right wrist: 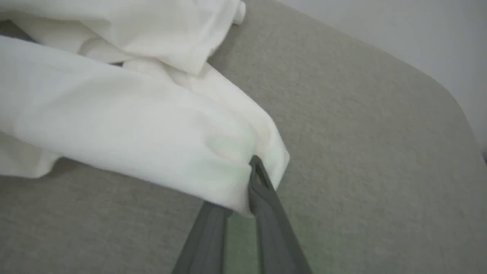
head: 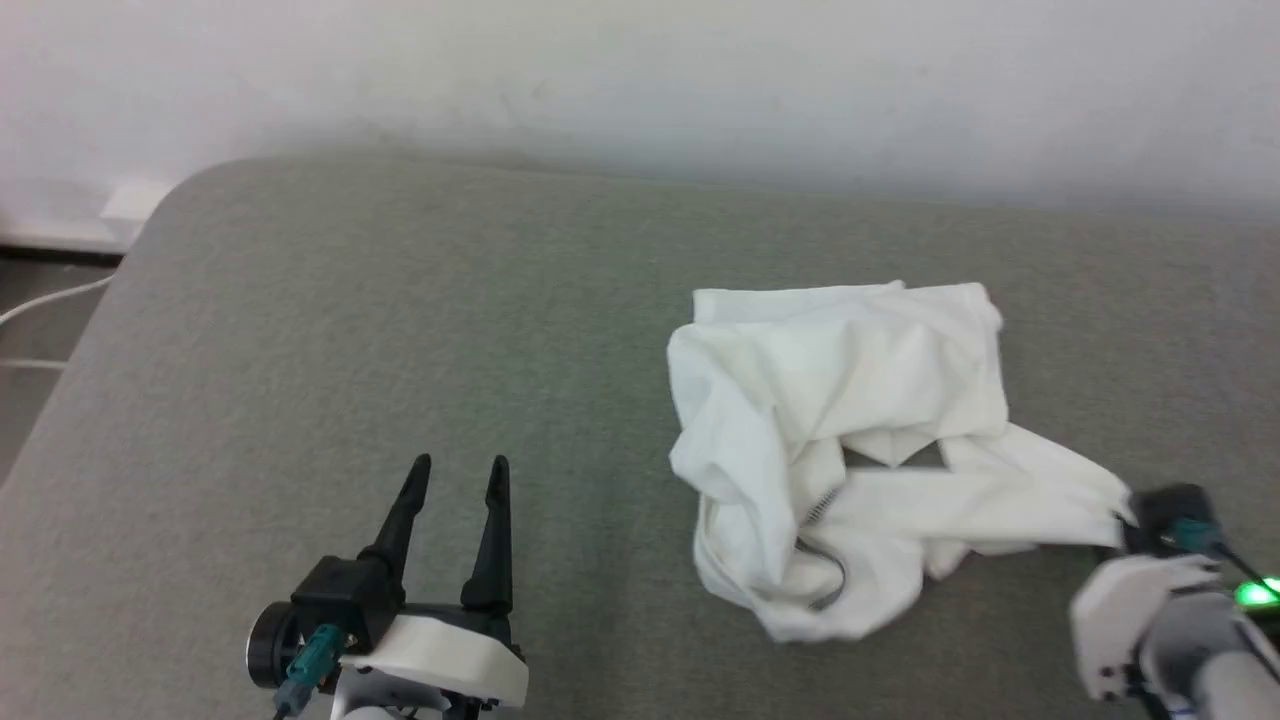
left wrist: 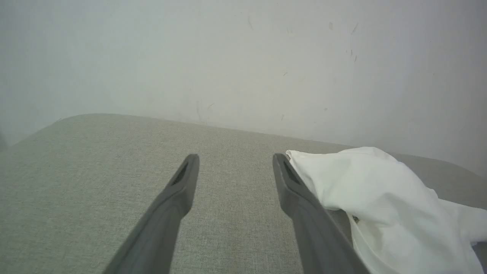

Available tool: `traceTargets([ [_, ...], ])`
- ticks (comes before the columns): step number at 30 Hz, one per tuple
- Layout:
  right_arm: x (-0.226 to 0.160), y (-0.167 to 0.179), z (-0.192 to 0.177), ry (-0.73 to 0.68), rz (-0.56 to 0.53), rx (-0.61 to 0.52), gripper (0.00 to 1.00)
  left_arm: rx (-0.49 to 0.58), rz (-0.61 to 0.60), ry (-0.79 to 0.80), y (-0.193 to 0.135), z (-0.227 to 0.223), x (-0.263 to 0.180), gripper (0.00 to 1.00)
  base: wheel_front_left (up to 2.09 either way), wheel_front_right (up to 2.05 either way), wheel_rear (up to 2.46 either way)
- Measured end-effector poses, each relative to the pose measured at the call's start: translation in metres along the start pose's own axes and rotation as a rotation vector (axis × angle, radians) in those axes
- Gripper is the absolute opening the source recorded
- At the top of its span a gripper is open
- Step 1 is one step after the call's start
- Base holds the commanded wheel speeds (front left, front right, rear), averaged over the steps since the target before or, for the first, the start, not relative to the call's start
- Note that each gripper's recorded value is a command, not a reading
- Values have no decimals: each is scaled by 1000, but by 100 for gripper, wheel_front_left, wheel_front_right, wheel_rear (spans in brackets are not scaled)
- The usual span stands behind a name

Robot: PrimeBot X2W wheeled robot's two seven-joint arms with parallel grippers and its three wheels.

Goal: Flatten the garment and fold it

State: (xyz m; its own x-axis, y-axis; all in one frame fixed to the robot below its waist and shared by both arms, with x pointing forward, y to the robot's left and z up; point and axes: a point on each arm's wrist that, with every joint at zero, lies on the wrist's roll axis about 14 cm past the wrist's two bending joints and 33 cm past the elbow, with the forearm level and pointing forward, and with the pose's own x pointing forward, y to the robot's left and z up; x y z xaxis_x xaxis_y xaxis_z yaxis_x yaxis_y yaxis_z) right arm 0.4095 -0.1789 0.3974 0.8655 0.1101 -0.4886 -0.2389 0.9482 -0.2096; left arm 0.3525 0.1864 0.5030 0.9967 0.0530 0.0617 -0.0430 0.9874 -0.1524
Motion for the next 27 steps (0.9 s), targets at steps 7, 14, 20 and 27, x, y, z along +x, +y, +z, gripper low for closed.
traceTargets([
  [7, -64, -92, -39, 127, -285, 56, 0, -21, -124, 2, -37, -3, 13, 100, 0, 0, 0],
  [14, -77, -84, -37, 69, -309, 117, 100, -25, -223, 16, -67, -9, 24, 100, 0, 0, 0],
  [20, -80, -83, 35, -234, -316, 151, 100, -37, -301, 136, -88, -41, 28, 100, 0, 0, 0],
  [27, -91, -90, 68, -398, -346, 148, 100, -5, -407, 398, -121, -81, 50, 100, 0, 0, 0],
])
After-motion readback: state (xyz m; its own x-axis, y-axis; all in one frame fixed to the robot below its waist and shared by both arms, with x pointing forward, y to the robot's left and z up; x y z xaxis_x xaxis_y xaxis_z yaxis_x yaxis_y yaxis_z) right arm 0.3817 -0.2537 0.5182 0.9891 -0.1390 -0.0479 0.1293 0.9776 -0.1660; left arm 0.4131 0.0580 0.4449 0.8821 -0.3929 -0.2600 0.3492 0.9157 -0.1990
